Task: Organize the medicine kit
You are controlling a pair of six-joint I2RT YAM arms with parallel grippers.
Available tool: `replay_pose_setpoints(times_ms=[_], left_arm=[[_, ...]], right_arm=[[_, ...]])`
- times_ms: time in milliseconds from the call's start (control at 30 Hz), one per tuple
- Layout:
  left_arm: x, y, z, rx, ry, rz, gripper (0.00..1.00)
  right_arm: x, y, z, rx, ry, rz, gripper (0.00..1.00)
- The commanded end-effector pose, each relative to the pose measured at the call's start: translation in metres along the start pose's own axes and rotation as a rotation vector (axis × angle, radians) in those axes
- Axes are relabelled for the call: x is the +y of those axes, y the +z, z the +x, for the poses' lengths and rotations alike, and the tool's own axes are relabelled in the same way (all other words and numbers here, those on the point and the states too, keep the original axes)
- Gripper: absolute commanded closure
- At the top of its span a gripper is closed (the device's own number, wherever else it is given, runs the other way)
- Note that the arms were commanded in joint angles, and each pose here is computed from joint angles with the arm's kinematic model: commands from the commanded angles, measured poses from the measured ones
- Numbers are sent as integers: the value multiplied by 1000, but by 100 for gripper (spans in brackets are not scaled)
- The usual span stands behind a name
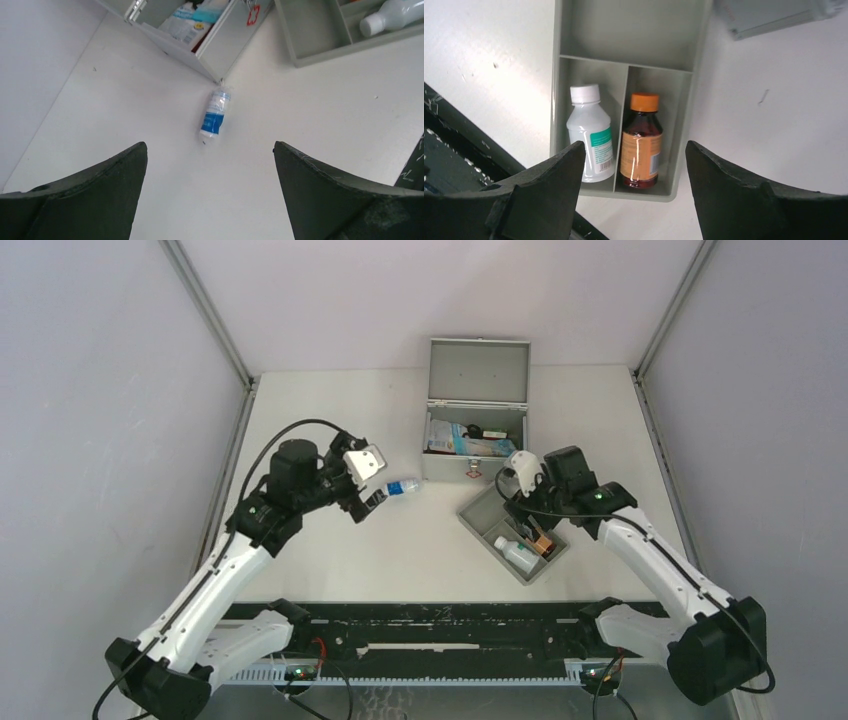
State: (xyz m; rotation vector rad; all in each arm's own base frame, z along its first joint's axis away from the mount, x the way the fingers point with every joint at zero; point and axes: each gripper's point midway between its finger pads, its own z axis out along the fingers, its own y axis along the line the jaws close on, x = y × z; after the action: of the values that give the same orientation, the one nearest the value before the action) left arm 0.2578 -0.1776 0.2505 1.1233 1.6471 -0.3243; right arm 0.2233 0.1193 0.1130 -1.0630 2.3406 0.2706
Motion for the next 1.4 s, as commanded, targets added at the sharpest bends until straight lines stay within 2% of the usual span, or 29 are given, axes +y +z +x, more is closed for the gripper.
replay_pose_setpoints(times_ms=[0, 100, 200, 367, 567, 767, 1067, 1367], left_arm=[[-1, 11, 34, 108, 69, 15, 0], [0, 21, 51, 161, 97, 23, 0], [4, 35, 66, 211, 102, 25, 0], [11, 66, 94, 364, 71, 70, 2], [24, 101, 119, 503, 117, 138, 6], [29, 132, 136, 563, 135, 197, 10], [22, 154, 145, 601, 114, 301, 16], [19, 170, 160, 652, 93, 353, 31]], right_arm=[[-15, -20, -43, -187, -3, 41, 27], [-32, -23, -45, -186, 81, 111, 27], [-33, -24, -44, -176, 139, 95, 29], [-36, -26, -43, -191, 136, 117, 30], [-36, -24, -38, -178, 129, 121, 31], [-38, -26, -38, -180, 128, 137, 31], [-44, -32, -36, -186, 123, 182, 32], [-46, -33, -35, -185, 117, 195, 32]])
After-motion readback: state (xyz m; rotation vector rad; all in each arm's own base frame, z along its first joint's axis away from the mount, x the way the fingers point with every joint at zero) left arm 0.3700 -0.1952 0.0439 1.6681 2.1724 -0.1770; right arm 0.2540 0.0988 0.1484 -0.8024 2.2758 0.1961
